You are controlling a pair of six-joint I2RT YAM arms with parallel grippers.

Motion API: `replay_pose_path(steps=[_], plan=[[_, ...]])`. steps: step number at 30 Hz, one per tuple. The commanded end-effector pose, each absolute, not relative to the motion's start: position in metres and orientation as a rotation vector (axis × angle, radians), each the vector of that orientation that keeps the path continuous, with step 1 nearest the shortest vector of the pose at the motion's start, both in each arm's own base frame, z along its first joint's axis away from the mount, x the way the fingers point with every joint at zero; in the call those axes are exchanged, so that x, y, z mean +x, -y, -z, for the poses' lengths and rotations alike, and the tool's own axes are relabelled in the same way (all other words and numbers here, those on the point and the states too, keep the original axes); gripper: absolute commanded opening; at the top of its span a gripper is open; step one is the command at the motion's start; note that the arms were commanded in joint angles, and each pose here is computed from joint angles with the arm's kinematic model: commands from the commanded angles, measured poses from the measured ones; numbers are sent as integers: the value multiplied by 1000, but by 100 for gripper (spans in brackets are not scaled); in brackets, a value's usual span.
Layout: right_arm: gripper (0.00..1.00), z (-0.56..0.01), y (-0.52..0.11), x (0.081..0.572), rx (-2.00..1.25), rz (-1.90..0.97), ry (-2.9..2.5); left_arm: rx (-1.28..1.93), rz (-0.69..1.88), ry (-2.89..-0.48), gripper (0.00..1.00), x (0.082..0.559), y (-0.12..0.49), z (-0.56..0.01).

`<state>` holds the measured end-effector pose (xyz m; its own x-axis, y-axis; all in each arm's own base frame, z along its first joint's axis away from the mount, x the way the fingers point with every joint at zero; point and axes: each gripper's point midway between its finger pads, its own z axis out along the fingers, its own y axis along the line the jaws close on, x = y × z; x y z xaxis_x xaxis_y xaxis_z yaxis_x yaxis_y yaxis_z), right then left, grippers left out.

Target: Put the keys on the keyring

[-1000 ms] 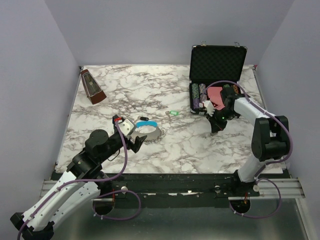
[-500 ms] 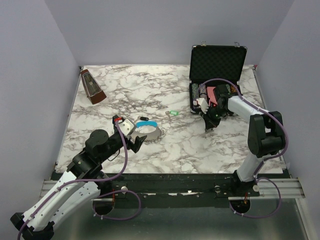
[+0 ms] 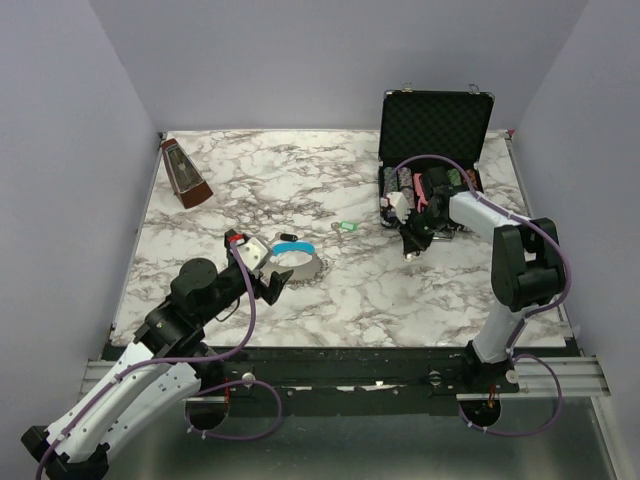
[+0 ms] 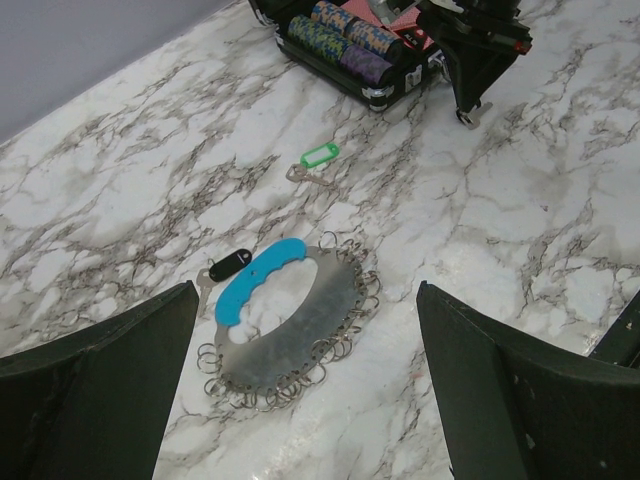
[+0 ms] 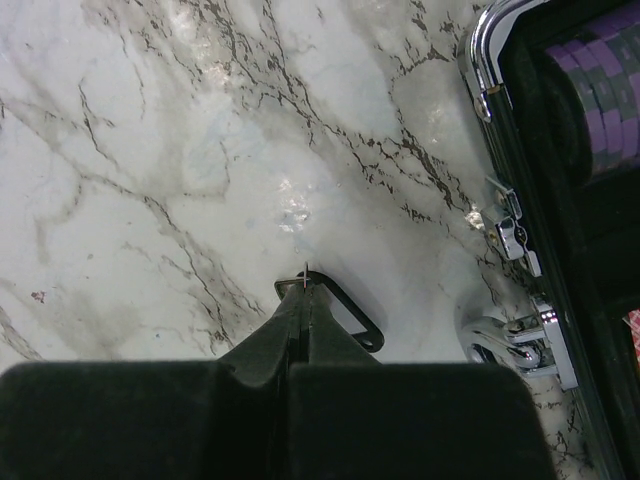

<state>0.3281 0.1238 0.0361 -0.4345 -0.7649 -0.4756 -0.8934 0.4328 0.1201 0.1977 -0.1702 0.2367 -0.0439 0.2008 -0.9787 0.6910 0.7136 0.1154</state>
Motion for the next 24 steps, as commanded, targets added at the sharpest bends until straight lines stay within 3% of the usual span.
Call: replay_pose_path(steps=[1,24], plan=[[1,-31,-131,335,-1416,-522,-2328,765,464,-1608,99,196,171,-231],[13,-27,-136,338,-1404,-524,-2340,764,464,-1607,99,196,171,-231]])
